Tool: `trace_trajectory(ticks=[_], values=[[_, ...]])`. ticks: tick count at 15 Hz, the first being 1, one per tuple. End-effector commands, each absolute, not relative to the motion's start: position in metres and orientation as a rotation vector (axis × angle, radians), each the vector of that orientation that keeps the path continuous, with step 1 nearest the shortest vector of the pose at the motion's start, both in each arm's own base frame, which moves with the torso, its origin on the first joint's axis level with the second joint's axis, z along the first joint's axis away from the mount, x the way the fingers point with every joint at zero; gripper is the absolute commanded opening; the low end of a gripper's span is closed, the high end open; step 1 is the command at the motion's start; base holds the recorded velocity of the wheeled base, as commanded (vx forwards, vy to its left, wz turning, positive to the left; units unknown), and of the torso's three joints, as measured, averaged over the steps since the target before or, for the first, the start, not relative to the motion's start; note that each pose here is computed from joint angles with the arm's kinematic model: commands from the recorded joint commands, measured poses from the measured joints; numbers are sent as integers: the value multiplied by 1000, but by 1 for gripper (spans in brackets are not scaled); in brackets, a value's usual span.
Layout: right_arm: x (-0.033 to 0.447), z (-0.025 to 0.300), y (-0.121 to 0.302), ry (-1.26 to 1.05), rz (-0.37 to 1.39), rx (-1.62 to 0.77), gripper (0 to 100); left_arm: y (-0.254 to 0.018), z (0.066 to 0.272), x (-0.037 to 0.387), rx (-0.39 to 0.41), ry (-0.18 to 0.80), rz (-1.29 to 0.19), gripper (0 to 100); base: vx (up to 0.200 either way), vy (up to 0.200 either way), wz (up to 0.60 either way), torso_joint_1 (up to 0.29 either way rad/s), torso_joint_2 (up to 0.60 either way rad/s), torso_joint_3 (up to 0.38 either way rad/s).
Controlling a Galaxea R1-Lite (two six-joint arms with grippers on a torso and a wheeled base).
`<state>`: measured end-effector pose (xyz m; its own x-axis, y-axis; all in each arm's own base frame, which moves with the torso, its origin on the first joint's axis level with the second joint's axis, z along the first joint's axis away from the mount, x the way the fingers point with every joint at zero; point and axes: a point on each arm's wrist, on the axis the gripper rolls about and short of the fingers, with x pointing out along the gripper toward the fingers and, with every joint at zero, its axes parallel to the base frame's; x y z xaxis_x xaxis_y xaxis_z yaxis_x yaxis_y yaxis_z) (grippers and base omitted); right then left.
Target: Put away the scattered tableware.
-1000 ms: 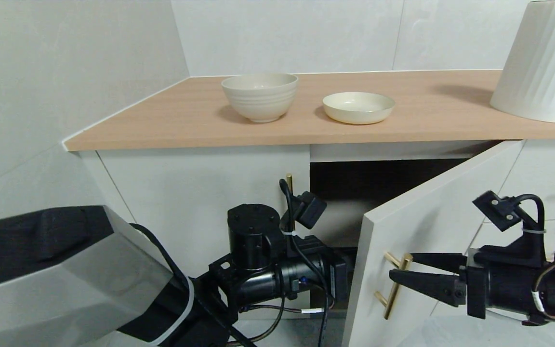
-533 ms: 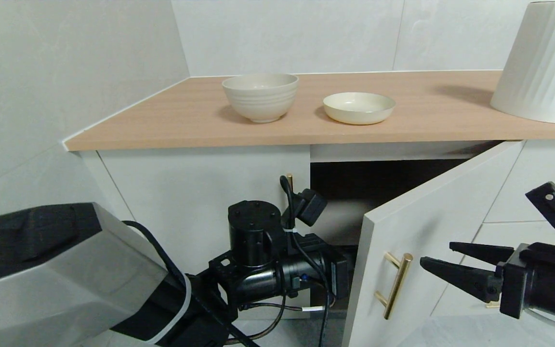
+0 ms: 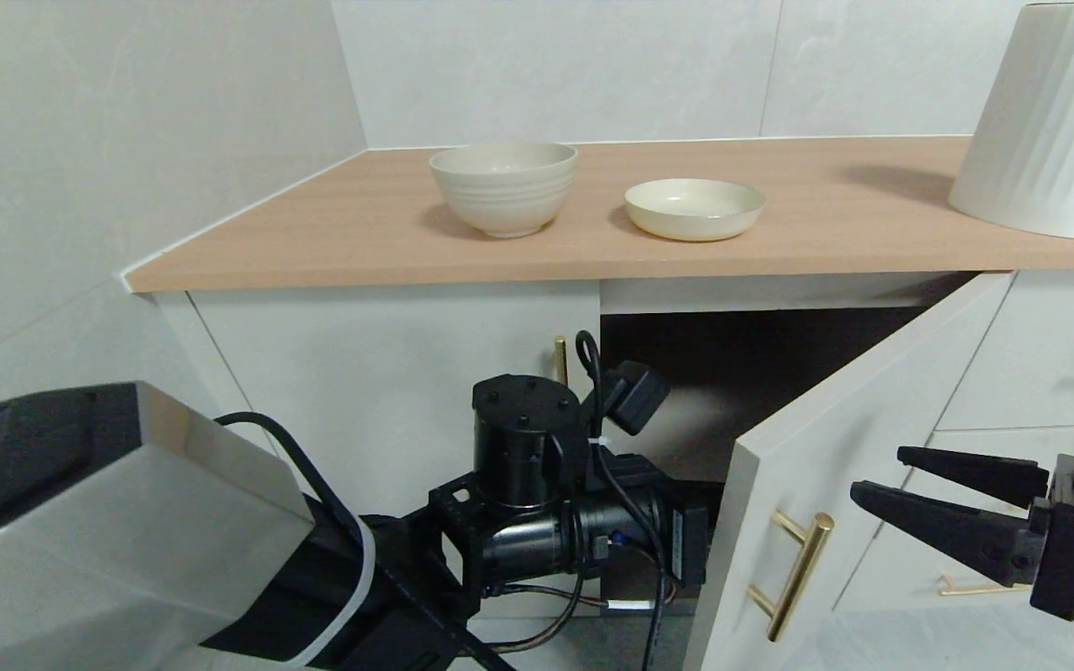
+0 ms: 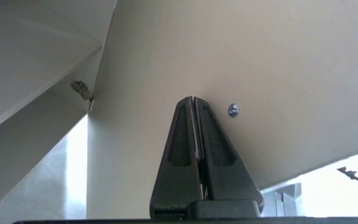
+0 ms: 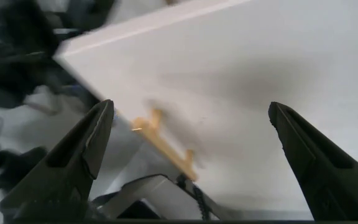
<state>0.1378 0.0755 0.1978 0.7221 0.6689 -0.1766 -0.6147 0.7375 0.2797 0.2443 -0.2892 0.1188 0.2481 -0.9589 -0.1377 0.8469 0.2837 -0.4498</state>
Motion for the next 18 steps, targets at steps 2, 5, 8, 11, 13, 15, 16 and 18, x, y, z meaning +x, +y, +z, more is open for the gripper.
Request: trace_trajectory(ticks=[2,5,8,11,13,15,16,18], values=[[131,204,72,237,740,214,100,-294,112,244,-304,441,-1263,0,-200,0,0,10,0,0],[127,209,71,210,747,215,100,-301,110,248,-305,437,-1267,0,-133,0,0,11,-2,0],[124,212,70,190,749,216,100,-313,104,258,-305,437,-1267,0,0,0,0,0,0,0],[124,215,70,178,751,217,100,-319,106,263,-297,471,-1258,0,0,0,0,0,0,0],[122,220,68,150,754,220,100,-321,104,264,-297,480,-1257,0,0,0,0,0,0,0],[122,226,68,128,753,223,100,-324,103,259,-290,499,-1268,0,0,0,0,0,0,0],[121,228,68,117,752,224,100,-326,103,258,-289,502,-1272,0,0,0,0,0,0,0],[117,232,66,96,753,226,100,-331,107,256,-286,505,-1280,0,-200,0,0,-2,2,2]])
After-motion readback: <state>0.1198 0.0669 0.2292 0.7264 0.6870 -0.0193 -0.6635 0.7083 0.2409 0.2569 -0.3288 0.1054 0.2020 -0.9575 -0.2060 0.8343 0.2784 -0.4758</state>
